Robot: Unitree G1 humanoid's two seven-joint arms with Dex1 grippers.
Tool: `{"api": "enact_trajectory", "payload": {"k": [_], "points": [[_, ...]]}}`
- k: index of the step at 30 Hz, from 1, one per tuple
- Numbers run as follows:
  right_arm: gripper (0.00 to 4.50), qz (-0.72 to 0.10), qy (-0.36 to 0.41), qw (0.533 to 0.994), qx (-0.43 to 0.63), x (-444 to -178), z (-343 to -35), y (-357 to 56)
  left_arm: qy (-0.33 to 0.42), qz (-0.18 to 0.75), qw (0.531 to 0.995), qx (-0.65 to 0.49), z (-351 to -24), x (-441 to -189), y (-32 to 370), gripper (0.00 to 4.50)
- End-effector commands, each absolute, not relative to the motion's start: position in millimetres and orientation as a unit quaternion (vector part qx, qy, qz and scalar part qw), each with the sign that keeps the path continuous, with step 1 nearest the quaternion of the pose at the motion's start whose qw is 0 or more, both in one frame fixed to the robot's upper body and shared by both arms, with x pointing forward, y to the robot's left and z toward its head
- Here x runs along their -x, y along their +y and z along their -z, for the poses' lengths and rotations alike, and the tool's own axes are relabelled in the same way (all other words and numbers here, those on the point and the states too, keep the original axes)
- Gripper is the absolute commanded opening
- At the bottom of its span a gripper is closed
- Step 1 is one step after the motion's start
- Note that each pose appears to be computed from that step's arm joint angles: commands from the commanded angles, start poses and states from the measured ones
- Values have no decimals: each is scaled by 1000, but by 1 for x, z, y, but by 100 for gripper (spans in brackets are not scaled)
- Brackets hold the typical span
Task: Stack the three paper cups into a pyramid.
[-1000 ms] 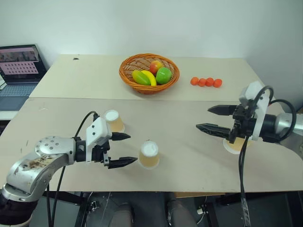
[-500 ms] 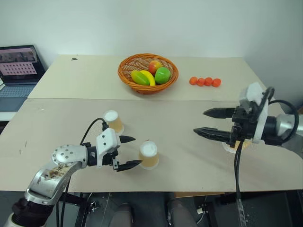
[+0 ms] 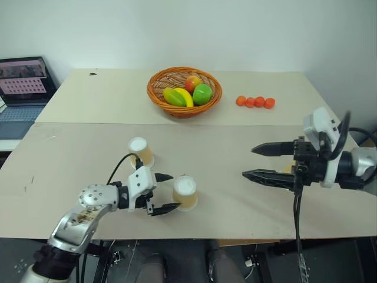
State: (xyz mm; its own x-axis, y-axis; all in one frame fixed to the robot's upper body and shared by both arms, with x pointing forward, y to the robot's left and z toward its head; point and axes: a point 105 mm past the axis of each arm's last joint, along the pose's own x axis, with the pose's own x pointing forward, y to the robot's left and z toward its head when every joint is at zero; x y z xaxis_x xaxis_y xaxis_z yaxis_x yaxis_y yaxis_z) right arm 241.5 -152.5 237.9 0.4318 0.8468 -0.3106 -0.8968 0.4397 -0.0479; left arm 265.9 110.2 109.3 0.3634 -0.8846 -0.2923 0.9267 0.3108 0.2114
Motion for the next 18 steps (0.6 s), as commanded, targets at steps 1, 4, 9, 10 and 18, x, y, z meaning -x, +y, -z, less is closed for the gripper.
{"api": "enact_trajectory", "payload": {"k": [1,4,9,10,18], "points": [[450,-507,107,846,125,-237,-249,-156,33,578,798,-169,-119,-268,98,445],[450,-501,106,850,125,-237,-249,-157,25,581,798,-158,-123,-272,92,445],[450,-490,107,855,131,-237,-250,-160,5,584,797,-155,-130,-279,81,445],[450,-488,107,856,132,-237,-250,-160,1,585,796,-154,-132,-280,79,445],[450,-477,106,862,137,-237,-251,-163,-14,594,793,-137,-142,-284,67,445]]}}
